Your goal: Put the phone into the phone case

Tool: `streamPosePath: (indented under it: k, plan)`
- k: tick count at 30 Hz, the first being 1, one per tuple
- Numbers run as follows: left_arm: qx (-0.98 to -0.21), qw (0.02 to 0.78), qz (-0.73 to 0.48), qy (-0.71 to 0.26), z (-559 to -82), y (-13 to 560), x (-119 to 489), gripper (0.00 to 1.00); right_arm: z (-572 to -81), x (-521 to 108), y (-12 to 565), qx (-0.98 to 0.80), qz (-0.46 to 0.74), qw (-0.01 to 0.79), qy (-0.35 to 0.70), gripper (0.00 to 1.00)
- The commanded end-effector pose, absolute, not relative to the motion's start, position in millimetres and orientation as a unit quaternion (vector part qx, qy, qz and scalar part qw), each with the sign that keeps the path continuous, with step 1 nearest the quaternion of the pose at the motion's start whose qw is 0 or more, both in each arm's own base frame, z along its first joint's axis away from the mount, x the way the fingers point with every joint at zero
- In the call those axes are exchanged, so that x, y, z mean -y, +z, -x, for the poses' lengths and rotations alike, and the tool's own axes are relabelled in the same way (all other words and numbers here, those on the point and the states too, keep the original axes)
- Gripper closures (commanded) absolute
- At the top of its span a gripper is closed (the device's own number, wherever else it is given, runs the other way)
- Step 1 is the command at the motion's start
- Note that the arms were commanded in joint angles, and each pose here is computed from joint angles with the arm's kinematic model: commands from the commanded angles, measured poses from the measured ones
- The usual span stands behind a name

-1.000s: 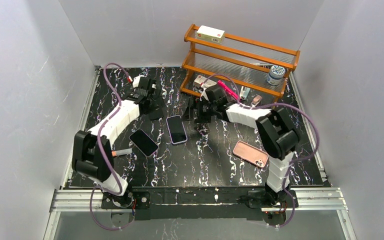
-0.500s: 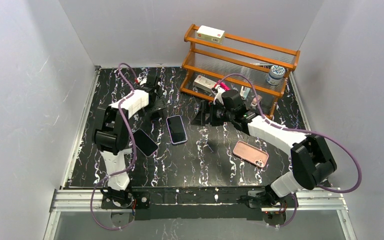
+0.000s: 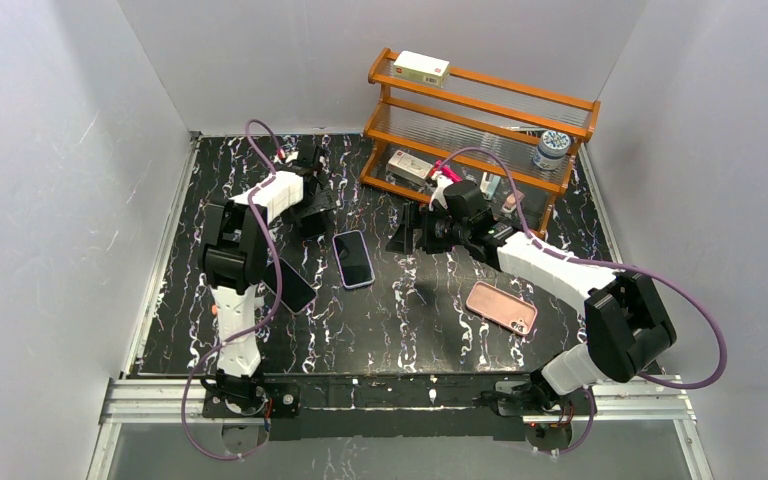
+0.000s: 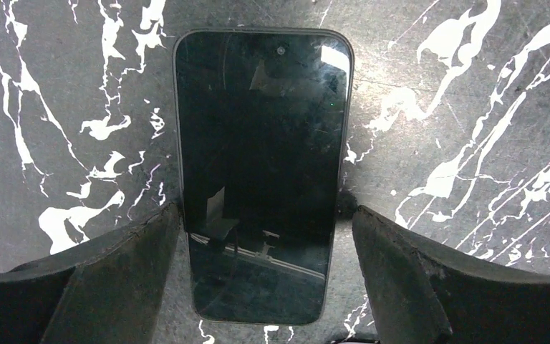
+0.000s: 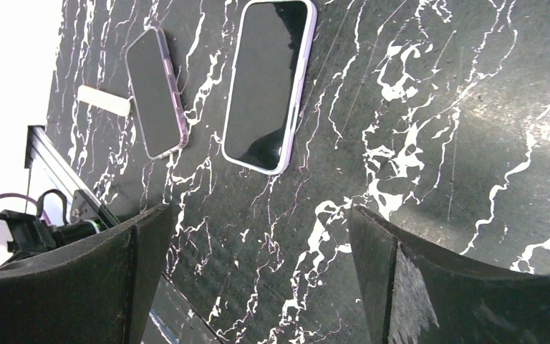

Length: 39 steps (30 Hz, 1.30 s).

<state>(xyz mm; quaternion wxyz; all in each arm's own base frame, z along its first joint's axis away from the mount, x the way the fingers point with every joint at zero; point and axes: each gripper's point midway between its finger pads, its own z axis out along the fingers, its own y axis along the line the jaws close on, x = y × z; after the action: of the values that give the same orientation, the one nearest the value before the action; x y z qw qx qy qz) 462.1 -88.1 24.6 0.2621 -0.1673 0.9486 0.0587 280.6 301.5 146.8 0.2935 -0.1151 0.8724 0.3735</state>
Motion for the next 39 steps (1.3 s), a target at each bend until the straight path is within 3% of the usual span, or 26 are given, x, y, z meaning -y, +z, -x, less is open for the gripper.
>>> streamPosePath:
  k: [1,6,27,33,39]
  plan:
    - [-0.950,0.248,0.171,0.081,-458.1,23.7,69.9,0.16,-285.9,-292.9,153.2,-0.872,0.103,0.320,0.357,0.01]
    - [-0.954,0.232,0.174,0.074,-451.2,19.3,62.4,0.27,-289.2,-294.2,156.1,-0.869,0.099,0.326,0.359,0.01]
    - [-0.972,0.140,0.183,-0.035,-371.1,13.9,78.9,0.50,-270.1,-310.1,147.0,-0.858,0.084,0.279,0.424,0.02]
    - [-0.965,0.124,0.205,-0.107,-360.9,13.9,92.4,0.55,-268.7,-333.6,146.9,-0.841,0.071,0.244,0.478,0.12]
    - [-0.962,0.116,0.210,-0.131,-351.9,8.1,98.7,0.58,-272.9,-370.9,143.4,-0.824,0.064,0.227,0.516,0.29]
